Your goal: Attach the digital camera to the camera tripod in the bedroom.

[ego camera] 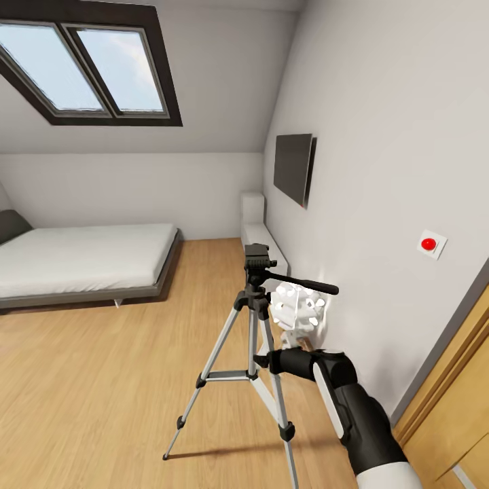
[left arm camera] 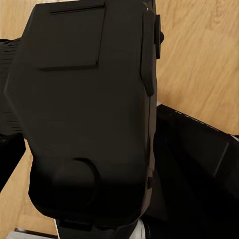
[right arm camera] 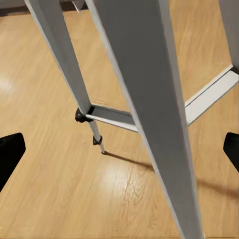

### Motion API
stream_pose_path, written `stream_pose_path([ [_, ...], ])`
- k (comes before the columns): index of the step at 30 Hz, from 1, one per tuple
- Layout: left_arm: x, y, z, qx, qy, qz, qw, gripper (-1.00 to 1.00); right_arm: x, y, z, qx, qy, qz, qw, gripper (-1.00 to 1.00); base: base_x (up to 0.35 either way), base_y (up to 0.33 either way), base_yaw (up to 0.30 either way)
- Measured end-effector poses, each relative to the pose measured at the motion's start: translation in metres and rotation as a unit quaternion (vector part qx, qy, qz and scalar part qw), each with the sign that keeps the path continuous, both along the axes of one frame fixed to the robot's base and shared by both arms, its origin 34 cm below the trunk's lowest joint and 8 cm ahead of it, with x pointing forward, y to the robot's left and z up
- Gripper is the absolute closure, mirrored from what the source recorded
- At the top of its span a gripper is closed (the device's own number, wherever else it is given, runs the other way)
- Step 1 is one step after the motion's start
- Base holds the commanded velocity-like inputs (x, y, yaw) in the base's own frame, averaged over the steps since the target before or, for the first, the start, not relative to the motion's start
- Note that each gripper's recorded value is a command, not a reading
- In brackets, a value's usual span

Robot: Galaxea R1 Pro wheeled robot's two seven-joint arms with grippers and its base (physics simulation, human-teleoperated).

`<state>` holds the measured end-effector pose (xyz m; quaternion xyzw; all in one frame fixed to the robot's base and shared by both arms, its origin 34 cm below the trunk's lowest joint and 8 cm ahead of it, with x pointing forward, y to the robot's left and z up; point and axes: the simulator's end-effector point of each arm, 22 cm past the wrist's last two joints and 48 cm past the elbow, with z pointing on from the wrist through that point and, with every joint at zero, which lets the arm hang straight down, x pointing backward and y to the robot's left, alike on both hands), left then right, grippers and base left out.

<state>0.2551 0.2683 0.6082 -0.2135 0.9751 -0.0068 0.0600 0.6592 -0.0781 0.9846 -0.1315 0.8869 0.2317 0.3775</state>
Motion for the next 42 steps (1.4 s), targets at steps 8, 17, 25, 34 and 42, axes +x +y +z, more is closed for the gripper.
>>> stream_pose_path([
  [8,0.0,0.0,0.0,0.0,0.0,0.0,1.0,1.0,0.008,0.002,-0.003,-0.003,-0.001,-0.001,1.0,-1.0,0.0,0.0,0.0],
  [17,0.0,-0.002,0.0,-0.001,0.0,0.0,1.0,1.0,0.021,0.002,-0.002,-0.006,-0.009,-0.002,0.9999,-1.0,0.0,0.0,0.0],
  [25,0.0,-0.002,0.0,-0.002,0.0,0.0,1.0,1.0,0.029,0.003,-0.004,-0.005,-0.028,-0.003,0.9996,1.0,0.0,0.0,0.0],
  [34,0.0,-0.002,0.0,-0.002,0.0,0.0,1.0,1.0,0.025,0.004,-0.027,-0.009,-0.02,0.0,0.9998,1.0,0.0,0.0,0.0],
  [42,0.0,-0.002,0.0,-0.002,0.0,0.0,1.0,1.0,0.03,0.002,-0.023,-0.01,-0.039,0.0,0.9992,1.0,0.0,0.0,0.0],
])
